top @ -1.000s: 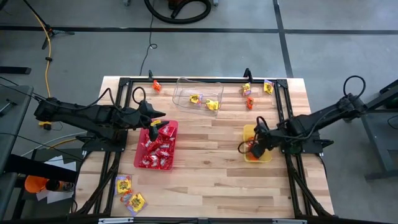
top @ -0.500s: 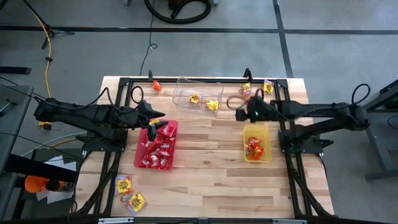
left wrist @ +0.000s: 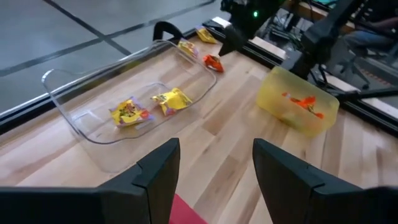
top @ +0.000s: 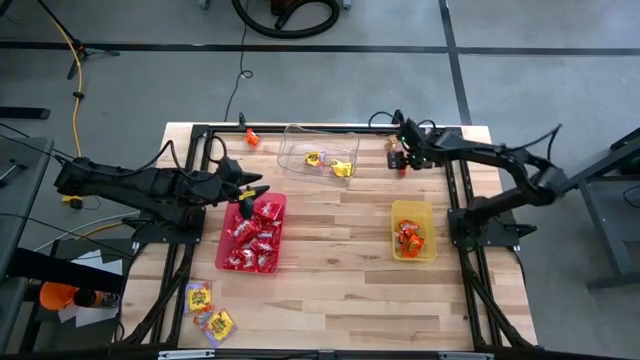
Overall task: Sort candy
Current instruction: Put the orange candy into the yellow bin
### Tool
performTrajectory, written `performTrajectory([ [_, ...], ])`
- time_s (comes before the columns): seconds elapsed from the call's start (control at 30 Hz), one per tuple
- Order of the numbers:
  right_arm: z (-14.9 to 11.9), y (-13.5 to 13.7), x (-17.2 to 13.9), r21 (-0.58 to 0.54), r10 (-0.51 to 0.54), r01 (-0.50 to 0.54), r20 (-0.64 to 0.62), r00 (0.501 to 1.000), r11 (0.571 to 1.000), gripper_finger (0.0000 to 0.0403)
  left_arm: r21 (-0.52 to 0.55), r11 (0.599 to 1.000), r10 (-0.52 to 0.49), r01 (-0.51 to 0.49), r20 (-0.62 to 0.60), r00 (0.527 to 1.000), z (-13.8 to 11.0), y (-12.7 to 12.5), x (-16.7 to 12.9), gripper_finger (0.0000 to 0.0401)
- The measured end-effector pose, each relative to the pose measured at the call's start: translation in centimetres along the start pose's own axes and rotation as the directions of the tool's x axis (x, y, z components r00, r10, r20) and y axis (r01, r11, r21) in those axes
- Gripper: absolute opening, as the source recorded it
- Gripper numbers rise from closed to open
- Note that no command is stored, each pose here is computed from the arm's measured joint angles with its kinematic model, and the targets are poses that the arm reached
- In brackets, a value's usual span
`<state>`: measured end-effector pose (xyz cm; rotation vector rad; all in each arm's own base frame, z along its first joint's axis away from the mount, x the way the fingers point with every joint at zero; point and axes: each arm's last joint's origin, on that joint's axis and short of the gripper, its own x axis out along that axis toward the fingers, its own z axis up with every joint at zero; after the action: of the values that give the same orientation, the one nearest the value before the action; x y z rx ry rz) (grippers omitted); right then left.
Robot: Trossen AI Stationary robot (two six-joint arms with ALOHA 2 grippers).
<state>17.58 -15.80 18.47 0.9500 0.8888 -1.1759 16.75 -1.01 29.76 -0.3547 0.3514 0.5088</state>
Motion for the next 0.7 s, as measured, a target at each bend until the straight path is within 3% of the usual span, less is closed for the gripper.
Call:
performTrajectory([
  [0.2, 0.8, -0.4, 2.7, -0.009, 0.003, -0.004, -0.088, 0.996, 1.000, 0.0245, -0.016, 1.000, 0.020, -0.020, 0.014, 1.000, 0.1, 0.0, 0.0, 0.0190],
  [0.47, 0.9, 0.1, 5.3, -0.019, -0.011, 0.009, -0.106, 0.994, 1.000, 0.0231, -0.031, 0.999, 0.036, -0.036, 0.024, 0.999, 0.1, 0.1, 0.0, 0.0190],
  [0.57, 0.7, 0.2, 5.7, -0.046, -0.030, 0.025, -0.111, 0.993, 0.999, 0.0188, -0.031, 0.999, 0.033, -0.033, 0.023, 0.999, 0.1, 0.1, 0.0, 0.0190],
  [0.7, 0.4, 0.5, 5.0, -0.091, -0.013, 0.002, -0.114, 0.993, 0.996, 0.0086, -0.036, 0.999, -0.012, 0.013, 0.007, 1.000, 0.1, 0.1, -0.3, 0.0190],
])
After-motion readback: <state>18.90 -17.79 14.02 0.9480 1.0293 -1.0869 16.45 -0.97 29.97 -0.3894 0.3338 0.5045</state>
